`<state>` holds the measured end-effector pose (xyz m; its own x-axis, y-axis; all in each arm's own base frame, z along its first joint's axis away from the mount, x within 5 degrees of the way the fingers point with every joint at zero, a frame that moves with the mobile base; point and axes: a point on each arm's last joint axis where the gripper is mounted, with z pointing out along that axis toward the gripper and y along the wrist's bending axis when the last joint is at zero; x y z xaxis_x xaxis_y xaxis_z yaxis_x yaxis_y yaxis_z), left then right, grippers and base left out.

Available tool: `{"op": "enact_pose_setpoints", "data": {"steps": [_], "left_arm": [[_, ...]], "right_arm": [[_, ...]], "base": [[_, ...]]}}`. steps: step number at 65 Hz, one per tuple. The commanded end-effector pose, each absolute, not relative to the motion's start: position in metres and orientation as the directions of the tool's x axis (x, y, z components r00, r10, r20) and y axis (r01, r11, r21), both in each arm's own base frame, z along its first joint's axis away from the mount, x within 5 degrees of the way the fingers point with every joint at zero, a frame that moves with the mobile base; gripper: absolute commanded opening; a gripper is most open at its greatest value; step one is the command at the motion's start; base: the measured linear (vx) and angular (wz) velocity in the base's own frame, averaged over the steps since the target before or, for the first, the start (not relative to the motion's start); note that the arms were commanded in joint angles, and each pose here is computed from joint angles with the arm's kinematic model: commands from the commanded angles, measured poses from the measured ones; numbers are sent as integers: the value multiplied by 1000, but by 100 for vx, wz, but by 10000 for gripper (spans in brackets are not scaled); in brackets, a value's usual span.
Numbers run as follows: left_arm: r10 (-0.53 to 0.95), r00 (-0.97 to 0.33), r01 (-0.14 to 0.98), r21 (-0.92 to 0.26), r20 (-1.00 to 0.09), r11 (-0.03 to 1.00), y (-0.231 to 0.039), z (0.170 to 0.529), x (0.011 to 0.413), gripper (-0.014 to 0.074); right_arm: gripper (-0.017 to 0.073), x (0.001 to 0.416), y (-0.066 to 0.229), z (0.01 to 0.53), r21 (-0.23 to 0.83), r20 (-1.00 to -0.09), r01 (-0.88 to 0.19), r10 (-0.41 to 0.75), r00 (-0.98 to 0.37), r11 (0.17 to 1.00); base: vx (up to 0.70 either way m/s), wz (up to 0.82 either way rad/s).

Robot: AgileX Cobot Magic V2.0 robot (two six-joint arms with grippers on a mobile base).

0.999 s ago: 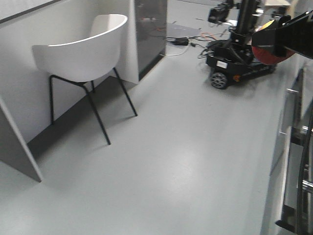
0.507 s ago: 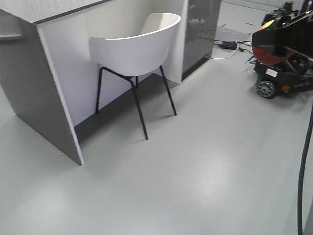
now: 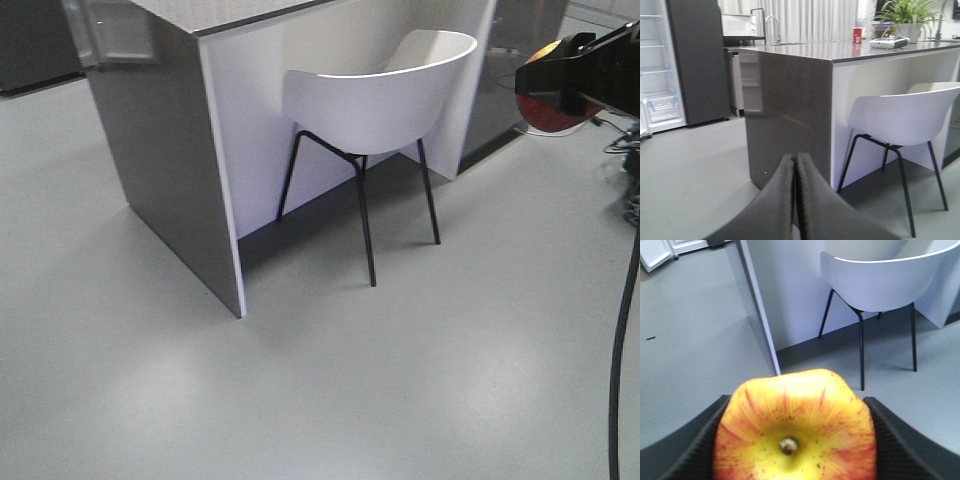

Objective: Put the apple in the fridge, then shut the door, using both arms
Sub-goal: 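Drive away from the countertop holding the apple in the right gripper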

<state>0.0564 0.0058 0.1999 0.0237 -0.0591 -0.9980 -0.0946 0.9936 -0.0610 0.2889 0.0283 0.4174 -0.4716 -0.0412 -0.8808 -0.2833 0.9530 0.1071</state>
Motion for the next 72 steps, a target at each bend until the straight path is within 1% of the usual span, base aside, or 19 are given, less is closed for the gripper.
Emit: {"op": "enact_pose_setpoints", "data": {"steps": [1, 29, 72], "left_arm": [[-66, 86, -72, -72, -994, 995, 4, 200, 56, -6], [-66, 86, -72, -72, -994, 995, 4, 200, 56, -6], [-66, 86, -72, -72, -994, 995, 4, 200, 56, -6]], "right_arm": [[-8, 283, 27, 441, 98, -930, -270, -8, -366, 958], [-8, 283, 27, 441, 98, -930, -270, -8, -366, 958], [-8, 283, 27, 441, 98, -930, -271, -9, -367, 958]], "base": [[-1, 30], [0, 32], [6, 41]]}}
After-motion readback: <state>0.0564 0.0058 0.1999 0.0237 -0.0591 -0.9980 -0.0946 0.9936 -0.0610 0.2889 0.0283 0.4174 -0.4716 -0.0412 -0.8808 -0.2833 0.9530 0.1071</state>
